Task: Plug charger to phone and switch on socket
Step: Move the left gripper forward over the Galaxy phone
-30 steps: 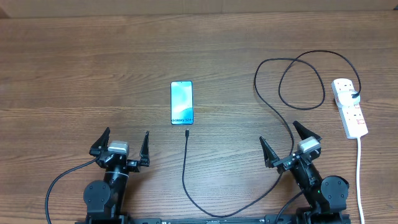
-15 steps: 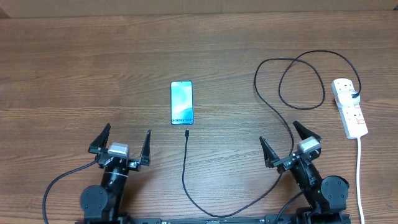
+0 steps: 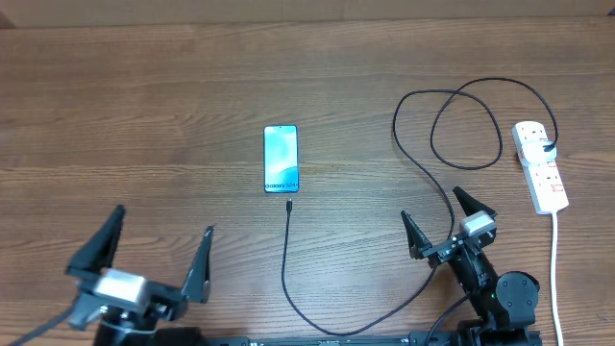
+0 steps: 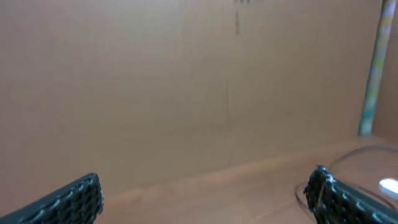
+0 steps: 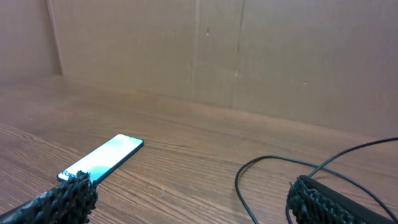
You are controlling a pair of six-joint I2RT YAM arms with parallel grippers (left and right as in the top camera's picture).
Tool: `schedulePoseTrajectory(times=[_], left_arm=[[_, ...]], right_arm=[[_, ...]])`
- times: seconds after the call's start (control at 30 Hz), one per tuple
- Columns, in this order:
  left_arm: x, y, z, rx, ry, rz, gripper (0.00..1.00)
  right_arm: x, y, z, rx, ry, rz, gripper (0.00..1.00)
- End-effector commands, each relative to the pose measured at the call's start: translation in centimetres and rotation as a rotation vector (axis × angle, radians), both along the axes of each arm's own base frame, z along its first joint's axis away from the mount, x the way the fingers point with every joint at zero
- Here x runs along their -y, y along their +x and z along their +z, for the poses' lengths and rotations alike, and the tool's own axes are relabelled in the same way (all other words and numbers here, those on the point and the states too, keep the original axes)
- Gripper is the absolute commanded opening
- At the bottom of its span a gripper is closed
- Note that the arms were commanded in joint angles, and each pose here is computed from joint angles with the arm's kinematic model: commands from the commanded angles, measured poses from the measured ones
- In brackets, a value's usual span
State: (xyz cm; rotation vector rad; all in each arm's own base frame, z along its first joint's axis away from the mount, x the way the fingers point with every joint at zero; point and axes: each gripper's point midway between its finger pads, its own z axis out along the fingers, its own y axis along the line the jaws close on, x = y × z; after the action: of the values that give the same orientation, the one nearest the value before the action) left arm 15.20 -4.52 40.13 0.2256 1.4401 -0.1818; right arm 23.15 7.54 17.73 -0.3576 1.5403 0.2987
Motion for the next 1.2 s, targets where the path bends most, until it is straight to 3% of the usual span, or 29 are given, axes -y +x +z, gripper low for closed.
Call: schedulePoseTrajectory(times=[0.0, 0.27, 0.57, 0.73, 0.97, 1.0, 1.07, 1.1, 1.17], left_arm=[[0.2, 0.7, 3.3, -0.083, -0.014, -0.016, 1.00], [0.4, 4.6, 5.3, -0.473, -0.026, -0.030, 1.00], [0.3, 9.5, -0.7, -0.963, -0.083, -0.011, 1.00], [0.3, 12.3, -4.4, -1.148, -0.157, 0.026, 0.99], [0.2, 15.1, -7.9, -1.294, -0.205, 0.061, 1.00], [0.2, 15.4, -8.3, -1.307, -0.206, 0.062, 0.95], [0.2, 16.0, -9.2, -1.340, -0.206, 0.065, 0.30], [0.2, 16.2, -9.6, -1.355, -0.207, 0.066, 0.04], [0.5, 16.4, -10.5, -1.399, -0.213, 0.056, 0.04]], right_arm=[[0.0, 0.0, -0.1, 0.005, 0.000, -0.005, 1.00], [0.0, 0.0, -0.1, 0.005, -0.001, -0.005, 1.00], [0.0, 0.0, -0.1, 0.005, -0.001, -0.005, 1.00], [0.0, 0.0, -0.1, 0.005, 0.000, -0.005, 1.00], [0.0, 0.0, -0.1, 0.005, 0.000, -0.005, 1.00], [0.0, 0.0, -0.1, 0.005, 0.000, -0.005, 1.00], [0.0, 0.0, -0.1, 0.005, 0.000, -0.005, 1.00], [0.0, 0.0, -0.1, 0.005, 0.000, -0.005, 1.00], [0.0, 0.0, -0.1, 0.005, 0.000, -0.005, 1.00]])
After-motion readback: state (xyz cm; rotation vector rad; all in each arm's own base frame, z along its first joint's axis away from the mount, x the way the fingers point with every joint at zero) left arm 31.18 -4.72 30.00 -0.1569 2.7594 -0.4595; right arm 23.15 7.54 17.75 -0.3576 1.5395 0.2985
